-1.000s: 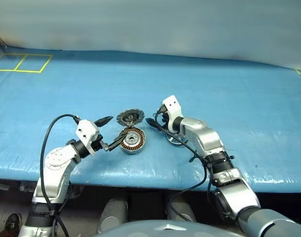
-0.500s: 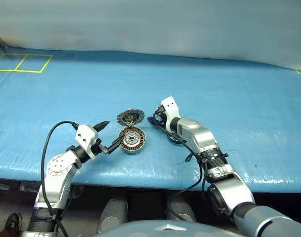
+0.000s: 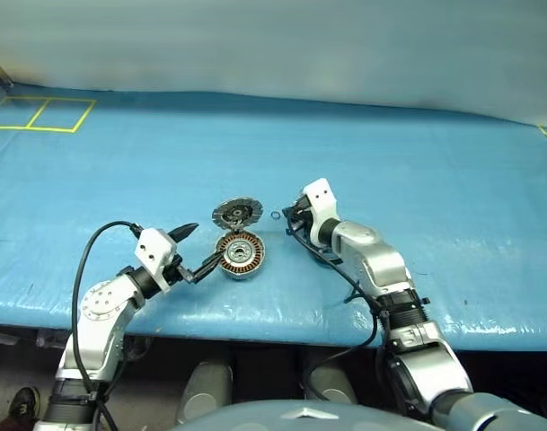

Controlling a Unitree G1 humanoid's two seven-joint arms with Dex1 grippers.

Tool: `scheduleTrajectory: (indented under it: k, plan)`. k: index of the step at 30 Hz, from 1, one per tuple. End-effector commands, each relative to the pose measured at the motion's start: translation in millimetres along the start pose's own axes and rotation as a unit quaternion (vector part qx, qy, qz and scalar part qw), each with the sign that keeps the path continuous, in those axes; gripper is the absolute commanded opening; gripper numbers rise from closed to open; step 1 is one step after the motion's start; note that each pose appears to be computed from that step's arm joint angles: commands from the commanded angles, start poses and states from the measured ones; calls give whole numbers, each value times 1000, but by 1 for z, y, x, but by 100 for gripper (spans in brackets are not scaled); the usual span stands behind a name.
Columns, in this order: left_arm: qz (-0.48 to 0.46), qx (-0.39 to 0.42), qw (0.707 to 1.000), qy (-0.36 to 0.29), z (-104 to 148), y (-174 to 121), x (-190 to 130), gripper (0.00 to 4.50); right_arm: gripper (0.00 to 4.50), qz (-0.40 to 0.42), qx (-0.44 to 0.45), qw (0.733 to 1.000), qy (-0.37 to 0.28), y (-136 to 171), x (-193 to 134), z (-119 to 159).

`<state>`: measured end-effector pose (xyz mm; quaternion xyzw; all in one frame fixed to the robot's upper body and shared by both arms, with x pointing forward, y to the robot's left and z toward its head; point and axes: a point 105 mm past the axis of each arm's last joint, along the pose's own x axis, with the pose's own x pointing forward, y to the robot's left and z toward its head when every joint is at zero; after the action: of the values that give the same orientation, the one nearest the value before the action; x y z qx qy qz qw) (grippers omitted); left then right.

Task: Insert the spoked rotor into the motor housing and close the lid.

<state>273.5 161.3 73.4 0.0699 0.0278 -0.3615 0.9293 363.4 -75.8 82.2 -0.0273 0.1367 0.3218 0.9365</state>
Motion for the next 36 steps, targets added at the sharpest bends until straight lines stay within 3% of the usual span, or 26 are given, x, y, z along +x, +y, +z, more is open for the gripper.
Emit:
scheduleTrajectory:
  k: [1, 11, 17, 21, 29, 36]
  plan:
    - [-10, 9, 1000, -11, 8, 0, -1, 450, 3, 8, -12, 999, -47, 6, -14, 27]
    - [-21, -1, 1000, -4, 5, 0, -4, 450, 3, -1, -14, 999, -34, 11, -28, 16]
    - [-14, -6, 1000, 2, 3, 4, -9, 450, 3, 47, 13, 998, -30, 22, -18, 10]
    - [-14, -5, 1000, 8, 2, 7, -10, 450, 86, 43, 8, 999, -21, 17, 1, 7]
    - [-14, 9, 1000, 7, 10, 13, -8, 450, 349, 49, -14, 999, -10, 17, 31, 5]
    - [5, 15, 1000, 7, 8, 15, -14, 450, 349, 42, -24, 998, 28, 15, 33, -16]
